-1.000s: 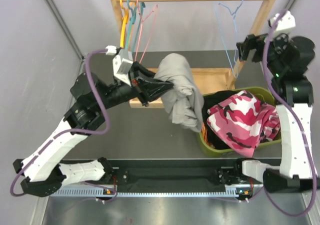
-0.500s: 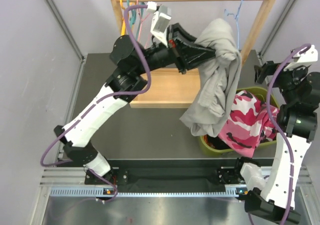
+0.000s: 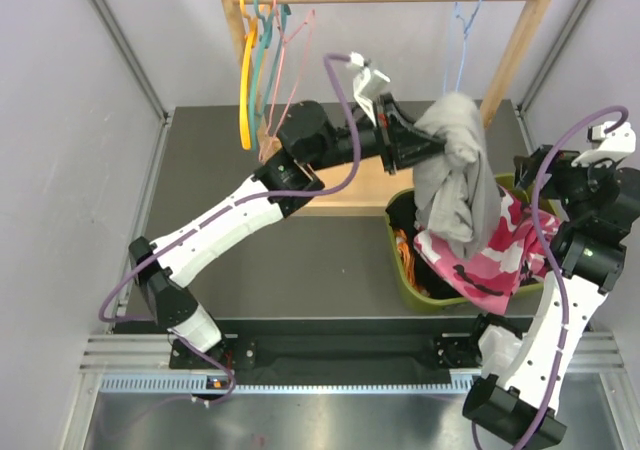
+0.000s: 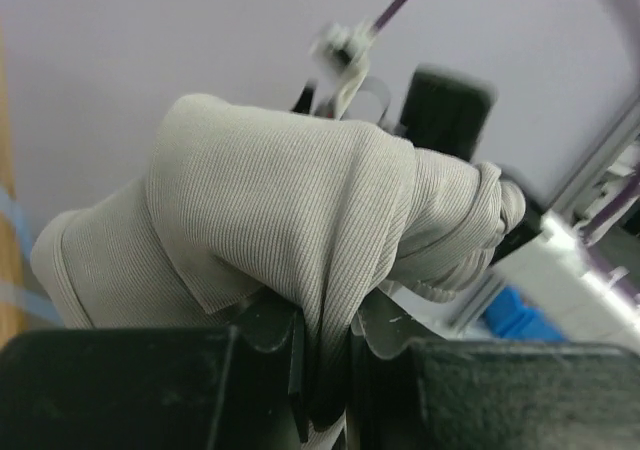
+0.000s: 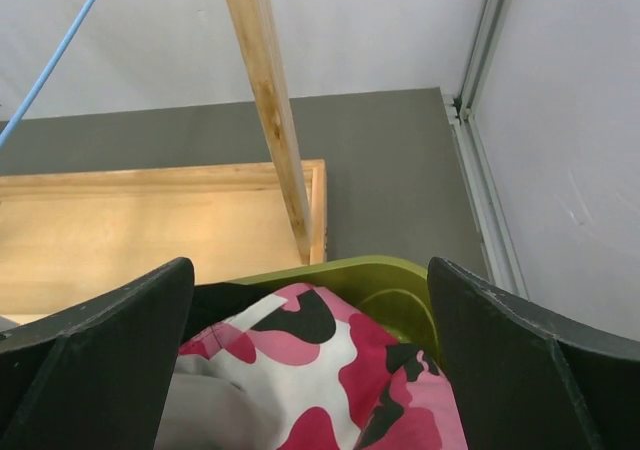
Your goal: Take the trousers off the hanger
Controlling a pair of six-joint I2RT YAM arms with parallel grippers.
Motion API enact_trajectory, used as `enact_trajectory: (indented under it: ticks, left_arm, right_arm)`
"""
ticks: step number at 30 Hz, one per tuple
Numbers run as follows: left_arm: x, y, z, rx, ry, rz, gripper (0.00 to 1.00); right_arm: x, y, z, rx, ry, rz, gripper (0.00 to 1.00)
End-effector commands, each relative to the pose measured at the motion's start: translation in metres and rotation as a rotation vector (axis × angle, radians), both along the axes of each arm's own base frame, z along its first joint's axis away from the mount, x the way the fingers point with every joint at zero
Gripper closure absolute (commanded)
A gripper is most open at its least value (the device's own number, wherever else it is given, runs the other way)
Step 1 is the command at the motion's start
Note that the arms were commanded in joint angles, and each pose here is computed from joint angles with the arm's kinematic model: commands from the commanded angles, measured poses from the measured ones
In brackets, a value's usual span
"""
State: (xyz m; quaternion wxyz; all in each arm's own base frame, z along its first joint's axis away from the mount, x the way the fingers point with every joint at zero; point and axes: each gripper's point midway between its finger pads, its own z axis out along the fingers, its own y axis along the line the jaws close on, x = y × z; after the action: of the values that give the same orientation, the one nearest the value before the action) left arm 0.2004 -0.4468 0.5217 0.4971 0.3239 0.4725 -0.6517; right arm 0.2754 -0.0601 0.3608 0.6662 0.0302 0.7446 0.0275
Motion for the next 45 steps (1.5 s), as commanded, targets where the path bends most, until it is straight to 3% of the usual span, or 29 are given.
enact_trajectory:
  ticks: [1, 7, 16, 23, 25, 26, 27, 29, 35, 37, 42, 45]
  left_arm:
    - [-0.002, 0.016, -0.029, 0.04, -0.026, 0.072, 1.0]
    - [0.018, 0.014, -0.171, 0.328, 0.073, 0.168, 1.0]
    - [0.016, -0.031, -0.327, 0.635, 0.185, 0.157, 0.99]
    - [-0.016, -0.07, -0.383, 0.764, 0.183, 0.094, 0.93]
    - [-0.021, -0.078, -0.394, 0.791, 0.183, 0.088, 0.86]
    - [-0.022, -0.077, -0.398, 0.809, 0.186, 0.09, 0.83]
    - [-0.022, -0.077, -0.401, 0.818, 0.185, 0.099, 0.71]
    - [-0.015, -0.073, -0.396, 0.818, 0.174, 0.149, 0.6]
    - [-0.008, -0.05, -0.317, 0.682, 0.071, 0.248, 0.3]
    - [-0.014, -0.039, -0.28, 0.613, 0.036, 0.246, 0.11]
    - [-0.026, 0.0, -0.226, 0.537, -0.015, 0.278, 0.09]
    - [-0.028, 0.031, -0.217, 0.528, -0.042, 0.336, 0.09]
  right_arm:
    - [-0.001, -0.004, 0.008, -0.072, -0.047, 0.012, 0.0]
    - [-0.002, -0.004, -0.011, -0.06, -0.011, 0.018, 0.0]
    - [-0.011, -0.002, -0.03, -0.092, 0.033, 0.02, 0.0]
    - [-0.017, -0.001, -0.044, -0.102, 0.063, 0.015, 0.0]
    - [-0.017, -0.002, -0.045, -0.102, 0.066, 0.01, 0.0]
    - [-0.018, -0.002, -0.046, -0.102, 0.07, 0.013, 0.0]
    - [-0.018, -0.001, -0.045, -0.106, 0.067, 0.013, 0.0]
    - [-0.019, -0.001, -0.045, -0.117, 0.071, 0.015, 0.0]
    - [-0.021, 0.0, -0.046, -0.136, 0.079, 0.024, 0.0]
    - [-0.021, -0.001, -0.048, -0.137, 0.086, 0.026, 0.0]
    - [-0.022, 0.0, -0.049, -0.145, 0.096, 0.031, 0.0]
    - [-0.023, -0.001, -0.051, -0.15, 0.106, 0.026, 0.0]
